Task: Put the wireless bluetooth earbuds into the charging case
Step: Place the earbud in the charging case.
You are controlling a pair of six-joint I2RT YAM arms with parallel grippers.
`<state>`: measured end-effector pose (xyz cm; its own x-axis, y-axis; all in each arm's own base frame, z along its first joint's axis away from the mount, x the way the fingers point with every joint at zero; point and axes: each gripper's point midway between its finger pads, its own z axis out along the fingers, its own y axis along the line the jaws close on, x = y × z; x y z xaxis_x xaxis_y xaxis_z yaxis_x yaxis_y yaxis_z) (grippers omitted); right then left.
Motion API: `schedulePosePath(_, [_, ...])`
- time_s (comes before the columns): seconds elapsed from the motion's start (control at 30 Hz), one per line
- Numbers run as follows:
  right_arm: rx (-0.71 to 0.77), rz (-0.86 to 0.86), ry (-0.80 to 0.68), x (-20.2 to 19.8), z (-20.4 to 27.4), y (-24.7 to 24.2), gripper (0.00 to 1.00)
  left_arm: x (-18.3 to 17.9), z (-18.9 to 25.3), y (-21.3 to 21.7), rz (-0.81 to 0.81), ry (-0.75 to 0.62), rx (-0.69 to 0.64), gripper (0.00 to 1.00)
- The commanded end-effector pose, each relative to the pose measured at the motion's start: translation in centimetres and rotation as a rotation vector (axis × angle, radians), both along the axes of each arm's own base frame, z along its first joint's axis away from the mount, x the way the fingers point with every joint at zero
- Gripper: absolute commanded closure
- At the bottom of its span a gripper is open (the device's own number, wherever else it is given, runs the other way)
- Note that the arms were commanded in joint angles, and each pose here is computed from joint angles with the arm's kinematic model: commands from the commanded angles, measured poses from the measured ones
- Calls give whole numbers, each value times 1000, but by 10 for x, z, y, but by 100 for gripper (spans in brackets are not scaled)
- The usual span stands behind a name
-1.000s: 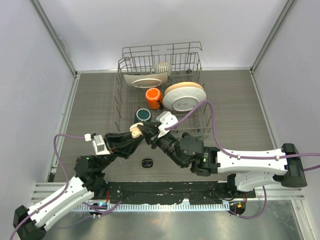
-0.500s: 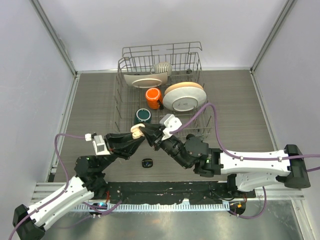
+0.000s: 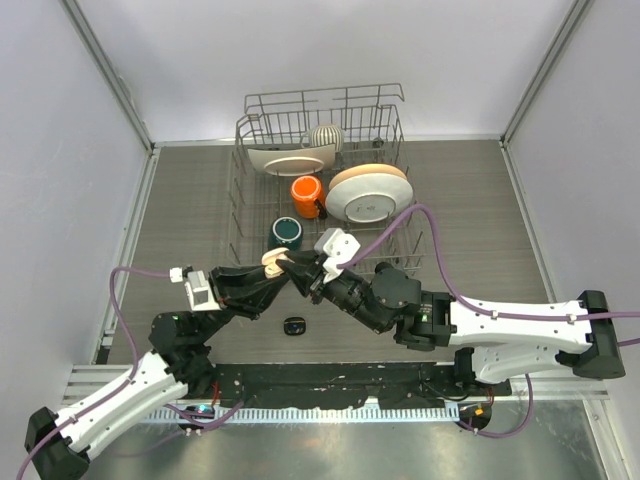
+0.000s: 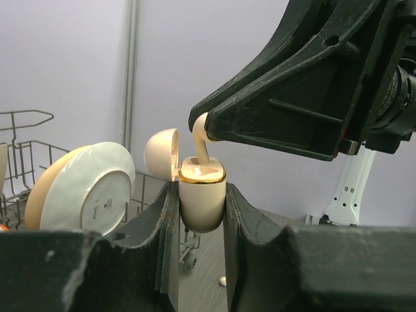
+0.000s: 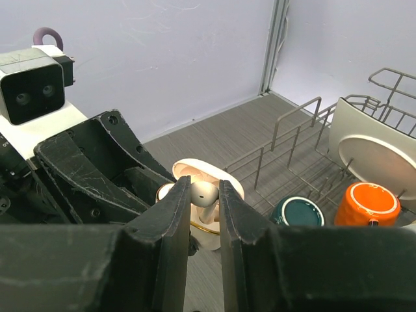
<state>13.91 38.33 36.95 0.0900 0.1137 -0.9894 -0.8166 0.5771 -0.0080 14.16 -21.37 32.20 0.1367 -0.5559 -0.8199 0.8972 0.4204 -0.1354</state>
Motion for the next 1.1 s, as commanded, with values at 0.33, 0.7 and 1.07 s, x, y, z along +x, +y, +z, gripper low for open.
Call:
schedulePosePath(0.33, [-43,-81,-30,8,10,-12,99,-5,36,17,42,-84,-96,100])
schedulePosePath(0.7, [-103,-97,-36,12,2,-12,99,-6,35,16,42,-98,-86,100])
schedulePosePath(1.07, [-148,-87,-12,13,-8,-9,99,-12,38,18,41,-148,-82,100])
